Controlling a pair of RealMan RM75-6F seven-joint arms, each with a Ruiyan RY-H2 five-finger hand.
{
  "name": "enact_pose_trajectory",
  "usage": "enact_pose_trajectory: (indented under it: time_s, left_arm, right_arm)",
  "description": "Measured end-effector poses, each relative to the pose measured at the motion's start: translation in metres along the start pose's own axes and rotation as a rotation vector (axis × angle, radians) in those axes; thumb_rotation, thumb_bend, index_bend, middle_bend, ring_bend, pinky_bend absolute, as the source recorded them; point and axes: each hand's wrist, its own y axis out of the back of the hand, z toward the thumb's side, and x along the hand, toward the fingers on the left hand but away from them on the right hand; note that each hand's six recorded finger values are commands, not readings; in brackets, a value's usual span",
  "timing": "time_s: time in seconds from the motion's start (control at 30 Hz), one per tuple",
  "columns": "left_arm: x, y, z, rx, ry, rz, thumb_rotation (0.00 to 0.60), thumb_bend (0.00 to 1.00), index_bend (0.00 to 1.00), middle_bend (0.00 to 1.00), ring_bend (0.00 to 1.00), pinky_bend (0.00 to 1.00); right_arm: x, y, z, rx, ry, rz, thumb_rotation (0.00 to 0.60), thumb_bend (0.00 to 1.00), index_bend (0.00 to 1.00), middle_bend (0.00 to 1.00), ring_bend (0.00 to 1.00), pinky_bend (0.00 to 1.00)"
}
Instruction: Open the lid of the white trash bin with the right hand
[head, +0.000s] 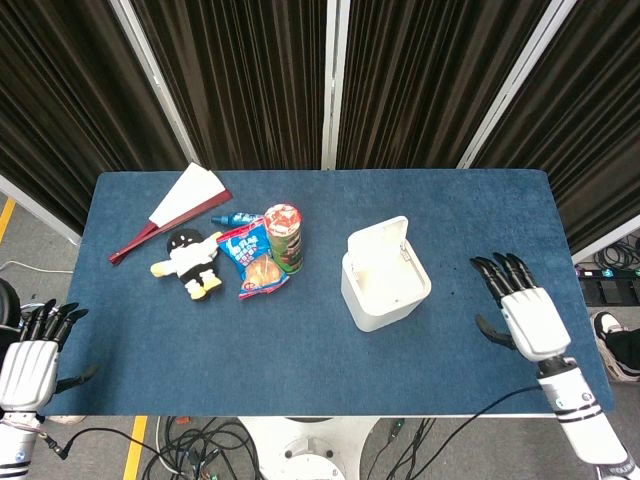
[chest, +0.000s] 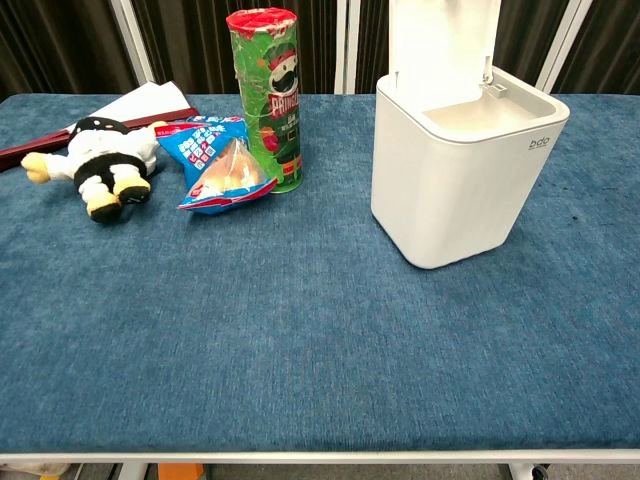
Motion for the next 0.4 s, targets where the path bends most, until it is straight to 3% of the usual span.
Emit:
enact_pose_trajectory:
  time_s: [0.4]
  left_arm:
    - [0.003,0.0,0.005,-0.002,-0.008,0.005,0.6,0.0,0.19,0.13,0.02,0.1]
  right_arm:
    - [0.074,-0.019,-0.022,-0.063,-0.119,0.005,0.6,0.26,0.02,0.09,0.0,0.0]
